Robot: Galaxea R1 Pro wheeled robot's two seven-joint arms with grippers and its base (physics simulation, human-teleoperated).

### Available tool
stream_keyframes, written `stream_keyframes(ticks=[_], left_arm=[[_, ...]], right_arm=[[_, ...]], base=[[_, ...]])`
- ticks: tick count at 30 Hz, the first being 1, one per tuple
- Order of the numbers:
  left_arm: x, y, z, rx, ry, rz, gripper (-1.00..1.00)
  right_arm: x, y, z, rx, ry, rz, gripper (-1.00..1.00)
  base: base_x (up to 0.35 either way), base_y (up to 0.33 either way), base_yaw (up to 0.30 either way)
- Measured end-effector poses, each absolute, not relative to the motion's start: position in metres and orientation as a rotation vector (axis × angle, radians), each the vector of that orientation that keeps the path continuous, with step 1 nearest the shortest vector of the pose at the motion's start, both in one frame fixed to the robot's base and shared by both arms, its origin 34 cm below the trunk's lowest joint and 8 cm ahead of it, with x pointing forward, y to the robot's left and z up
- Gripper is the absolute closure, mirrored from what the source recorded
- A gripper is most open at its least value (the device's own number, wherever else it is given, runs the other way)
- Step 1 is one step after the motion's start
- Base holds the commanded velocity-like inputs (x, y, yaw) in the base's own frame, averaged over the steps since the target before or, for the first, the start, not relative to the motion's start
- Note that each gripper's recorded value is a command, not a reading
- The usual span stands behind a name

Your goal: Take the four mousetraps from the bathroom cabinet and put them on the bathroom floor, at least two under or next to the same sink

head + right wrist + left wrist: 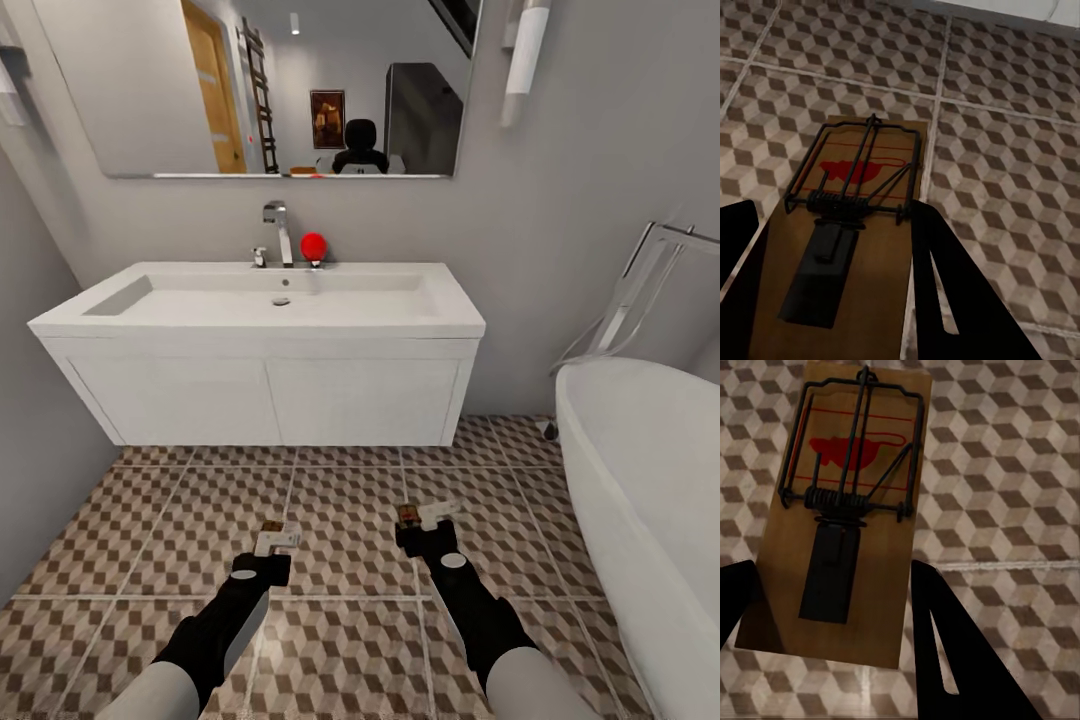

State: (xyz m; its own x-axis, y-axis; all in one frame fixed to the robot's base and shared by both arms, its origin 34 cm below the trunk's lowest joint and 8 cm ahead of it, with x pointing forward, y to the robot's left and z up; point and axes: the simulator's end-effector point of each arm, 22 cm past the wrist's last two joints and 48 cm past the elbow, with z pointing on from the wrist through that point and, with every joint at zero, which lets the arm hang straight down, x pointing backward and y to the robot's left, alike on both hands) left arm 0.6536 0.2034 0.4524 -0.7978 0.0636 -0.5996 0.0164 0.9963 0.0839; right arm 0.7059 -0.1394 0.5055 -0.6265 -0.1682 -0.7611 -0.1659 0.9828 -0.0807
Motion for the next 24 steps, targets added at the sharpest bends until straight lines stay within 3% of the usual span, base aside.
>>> stream_keyframes(ticks=[24], left_arm=[[0.629, 0.202, 0.371, 0.078, 2.404, 0.099, 1.00]], right_arm=[[0.689, -0.139, 0.433, -0.235, 2.294, 0.004, 1.00]], base=[[0.000, 0.000, 0.000]])
